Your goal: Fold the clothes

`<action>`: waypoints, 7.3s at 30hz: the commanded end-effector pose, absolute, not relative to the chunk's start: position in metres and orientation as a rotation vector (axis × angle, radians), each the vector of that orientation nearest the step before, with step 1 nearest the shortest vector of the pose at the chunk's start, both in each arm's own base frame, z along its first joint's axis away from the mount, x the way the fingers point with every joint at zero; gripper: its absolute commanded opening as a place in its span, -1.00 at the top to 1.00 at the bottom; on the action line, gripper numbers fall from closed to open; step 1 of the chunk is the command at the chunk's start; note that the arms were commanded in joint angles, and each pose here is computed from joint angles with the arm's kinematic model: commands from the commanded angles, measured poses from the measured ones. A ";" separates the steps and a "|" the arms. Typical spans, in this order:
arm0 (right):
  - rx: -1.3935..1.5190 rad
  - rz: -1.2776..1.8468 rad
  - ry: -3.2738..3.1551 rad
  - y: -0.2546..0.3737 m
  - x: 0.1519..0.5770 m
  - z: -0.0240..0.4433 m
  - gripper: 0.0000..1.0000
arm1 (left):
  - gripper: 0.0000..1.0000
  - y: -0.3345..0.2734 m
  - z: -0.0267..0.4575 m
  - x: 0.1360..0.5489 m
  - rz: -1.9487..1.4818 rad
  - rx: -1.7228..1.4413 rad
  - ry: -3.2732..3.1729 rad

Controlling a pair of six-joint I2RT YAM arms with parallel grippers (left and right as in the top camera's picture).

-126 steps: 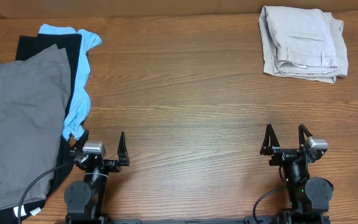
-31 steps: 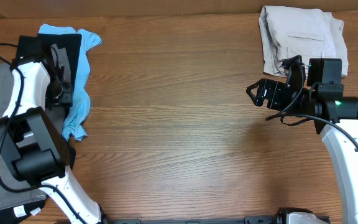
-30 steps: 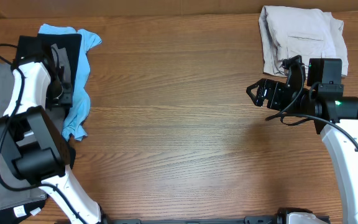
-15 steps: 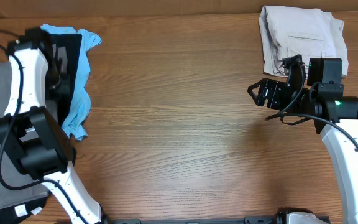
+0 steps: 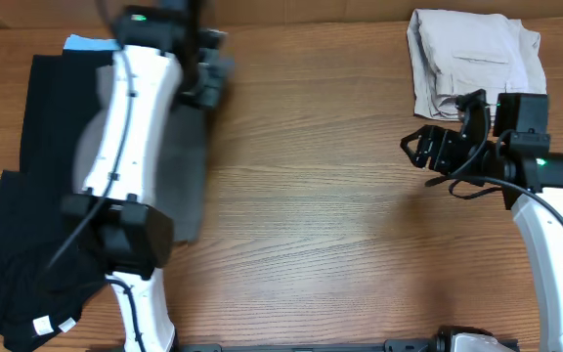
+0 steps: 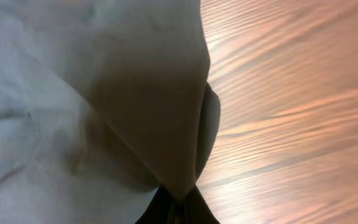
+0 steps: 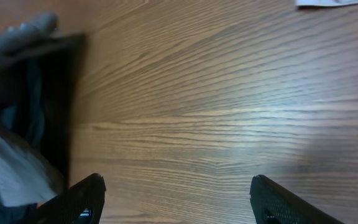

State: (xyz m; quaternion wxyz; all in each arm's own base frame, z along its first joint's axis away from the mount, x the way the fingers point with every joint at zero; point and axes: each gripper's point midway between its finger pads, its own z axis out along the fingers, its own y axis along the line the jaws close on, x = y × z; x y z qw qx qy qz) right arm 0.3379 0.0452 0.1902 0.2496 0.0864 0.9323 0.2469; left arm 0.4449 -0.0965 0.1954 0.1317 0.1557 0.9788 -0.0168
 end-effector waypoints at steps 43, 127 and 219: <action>0.330 0.673 2.505 0.037 0.234 0.249 -0.61 | -0.99 -0.055 0.288 0.415 -0.163 0.060 2.773; 0.345 0.573 2.644 0.039 0.293 0.212 -0.57 | 0.92 -0.229 0.221 0.387 -0.829 0.720 2.652; 0.675 0.543 2.785 0.012 0.258 0.138 -0.53 | 0.92 -0.052 -0.011 0.427 -0.017 0.071 2.919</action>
